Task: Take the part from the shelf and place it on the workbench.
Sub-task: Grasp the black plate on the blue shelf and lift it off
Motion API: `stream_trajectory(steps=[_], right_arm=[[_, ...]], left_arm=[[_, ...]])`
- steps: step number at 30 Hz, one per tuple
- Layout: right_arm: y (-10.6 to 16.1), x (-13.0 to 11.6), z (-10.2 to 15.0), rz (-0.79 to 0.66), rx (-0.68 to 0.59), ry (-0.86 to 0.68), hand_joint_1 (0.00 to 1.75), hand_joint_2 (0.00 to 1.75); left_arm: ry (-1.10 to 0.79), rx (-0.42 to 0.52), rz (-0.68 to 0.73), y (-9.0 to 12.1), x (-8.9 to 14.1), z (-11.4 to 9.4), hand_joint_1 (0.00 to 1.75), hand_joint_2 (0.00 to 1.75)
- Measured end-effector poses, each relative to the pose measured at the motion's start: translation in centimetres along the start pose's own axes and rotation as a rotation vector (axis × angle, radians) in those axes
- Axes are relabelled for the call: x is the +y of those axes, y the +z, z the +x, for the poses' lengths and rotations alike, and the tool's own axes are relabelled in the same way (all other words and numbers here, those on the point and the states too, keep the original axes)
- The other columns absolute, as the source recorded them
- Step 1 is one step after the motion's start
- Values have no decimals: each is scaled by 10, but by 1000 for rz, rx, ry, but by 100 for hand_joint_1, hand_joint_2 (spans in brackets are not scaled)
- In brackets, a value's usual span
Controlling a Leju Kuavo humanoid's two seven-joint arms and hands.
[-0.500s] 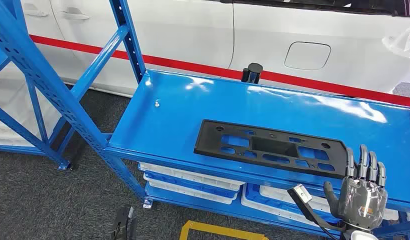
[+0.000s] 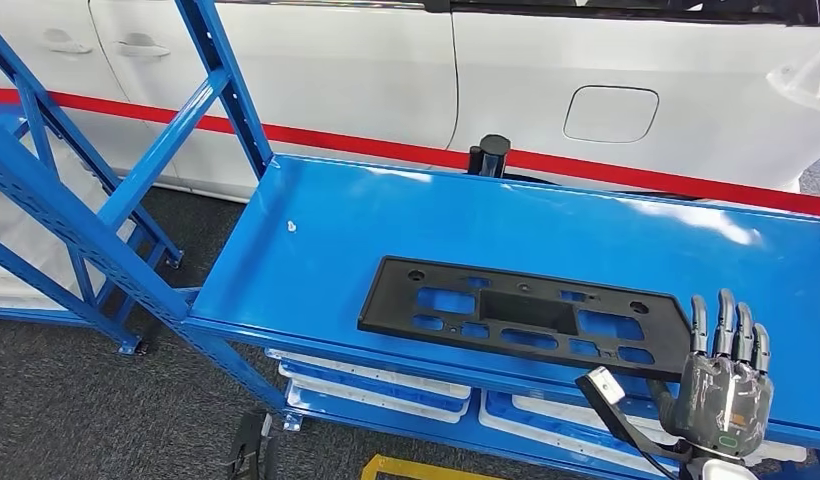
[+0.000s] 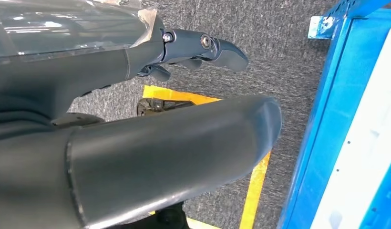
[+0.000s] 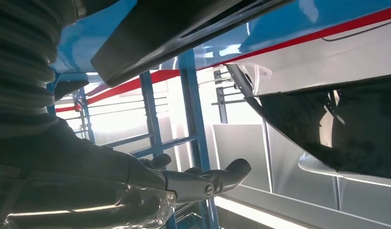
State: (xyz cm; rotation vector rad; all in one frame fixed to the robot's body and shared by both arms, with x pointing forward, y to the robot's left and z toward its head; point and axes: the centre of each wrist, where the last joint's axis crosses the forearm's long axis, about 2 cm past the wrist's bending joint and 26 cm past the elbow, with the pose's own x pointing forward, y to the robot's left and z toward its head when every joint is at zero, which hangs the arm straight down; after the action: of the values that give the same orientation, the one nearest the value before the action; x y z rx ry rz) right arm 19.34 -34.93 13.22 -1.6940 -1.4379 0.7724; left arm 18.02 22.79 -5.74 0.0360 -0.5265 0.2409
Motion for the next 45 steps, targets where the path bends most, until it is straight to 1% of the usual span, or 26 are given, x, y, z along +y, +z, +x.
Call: stream_trajectory(steps=[10,16,22,23,24,26,27,28,31,33,42,45], right_arm=[[0,3,0,128,-8,-7,0,175],[-4,5,0,264,-5,-102,0,175],[-16,6,6,381,-37,-212,0,175],[-17,5,7,399,-45,-234,12,175],[-19,5,9,415,-54,-255,33,175],[-21,4,10,447,-70,-287,102,175],[-21,4,11,460,-76,-297,127,175],[-21,4,11,470,-82,-303,145,175],[-20,5,12,482,-92,-307,160,175],[-20,4,12,481,-97,-303,162,175],[-22,1,12,462,-105,-294,162,175],[-22,1,12,460,-106,-292,165,175]], left_arm=[[22,10,-1,0,2,-1,0,0],[27,14,-4,0,4,-1,0,0],[38,5,0,-1,7,-2,0,0],[40,2,3,-1,8,-2,0,0],[41,0,7,-1,9,-2,0,0],[42,-2,12,-1,11,-3,0,0],[42,-3,13,-2,11,-3,0,0],[41,-3,13,-2,12,-3,0,0],[37,-9,15,-2,13,-4,0,0],[35,-11,17,-1,13,-6,0,0],[19,-17,24,-1,14,-10,0,0],[18,-18,24,-1,14,-10,0,0]])
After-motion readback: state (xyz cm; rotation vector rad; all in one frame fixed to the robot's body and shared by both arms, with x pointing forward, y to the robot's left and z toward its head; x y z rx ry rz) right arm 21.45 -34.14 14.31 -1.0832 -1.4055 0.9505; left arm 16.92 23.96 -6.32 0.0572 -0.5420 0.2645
